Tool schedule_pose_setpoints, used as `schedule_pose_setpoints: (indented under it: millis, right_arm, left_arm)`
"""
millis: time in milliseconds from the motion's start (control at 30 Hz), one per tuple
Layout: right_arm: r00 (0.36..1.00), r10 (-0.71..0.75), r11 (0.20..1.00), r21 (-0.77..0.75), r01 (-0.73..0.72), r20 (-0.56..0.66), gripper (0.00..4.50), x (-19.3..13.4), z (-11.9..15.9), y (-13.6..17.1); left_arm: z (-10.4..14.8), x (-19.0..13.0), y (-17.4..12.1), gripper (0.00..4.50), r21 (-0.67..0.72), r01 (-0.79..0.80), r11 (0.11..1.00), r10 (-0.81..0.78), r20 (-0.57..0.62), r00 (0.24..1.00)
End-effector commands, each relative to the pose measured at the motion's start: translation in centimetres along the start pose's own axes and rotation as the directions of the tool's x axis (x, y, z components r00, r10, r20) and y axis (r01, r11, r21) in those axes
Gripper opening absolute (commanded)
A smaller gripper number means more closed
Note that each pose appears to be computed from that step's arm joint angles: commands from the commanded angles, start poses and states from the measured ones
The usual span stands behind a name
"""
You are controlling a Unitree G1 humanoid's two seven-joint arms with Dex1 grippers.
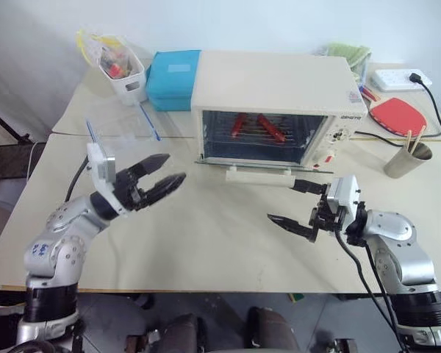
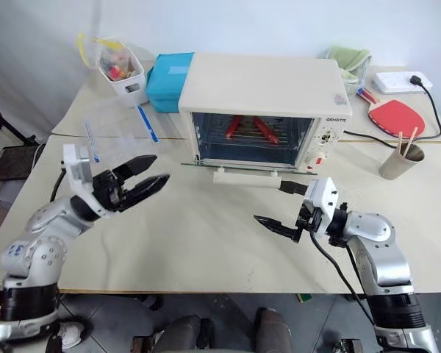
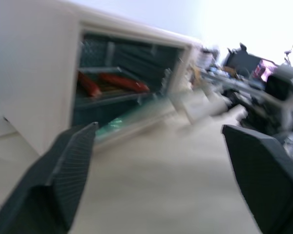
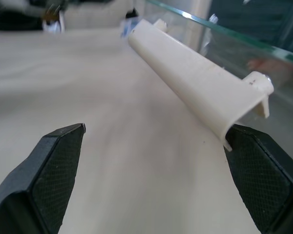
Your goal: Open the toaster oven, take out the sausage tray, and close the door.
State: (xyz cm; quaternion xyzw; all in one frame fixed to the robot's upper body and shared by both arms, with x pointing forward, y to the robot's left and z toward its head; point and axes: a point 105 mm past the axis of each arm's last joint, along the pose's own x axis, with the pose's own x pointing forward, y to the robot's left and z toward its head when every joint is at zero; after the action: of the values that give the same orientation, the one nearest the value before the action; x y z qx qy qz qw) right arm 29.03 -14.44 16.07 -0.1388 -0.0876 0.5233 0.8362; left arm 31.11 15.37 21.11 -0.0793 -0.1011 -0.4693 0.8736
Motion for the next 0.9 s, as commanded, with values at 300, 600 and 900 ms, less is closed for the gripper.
schedule_pose_setpoints:
  millis: [300,600,900]
  right_arm:
    - [0.999,0.041,0.993,-0.115,-0.037,0.025,4.50,0.6,1.3,0.9]
    - [0.996,-0.079,0.992,-0.099,0.076,-0.030,4.50,-2.0,-0.3,2.5]
    - [0.884,-0.407,0.913,-0.074,0.401,-0.232,4.50,-11.3,-2.3,5.1]
  left_arm:
    - [-1.9,7.5,1.4,0.34,0.027,0.024,0.999,-0.024,-0.005,1.000]
    - [-5.5,8.4,0.2,0.01,0.052,0.110,0.993,-0.103,-0.130,0.986]
    - [-8.9,6.2,-0.6,0.01,0.095,0.169,0.981,-0.141,-0.245,0.959]
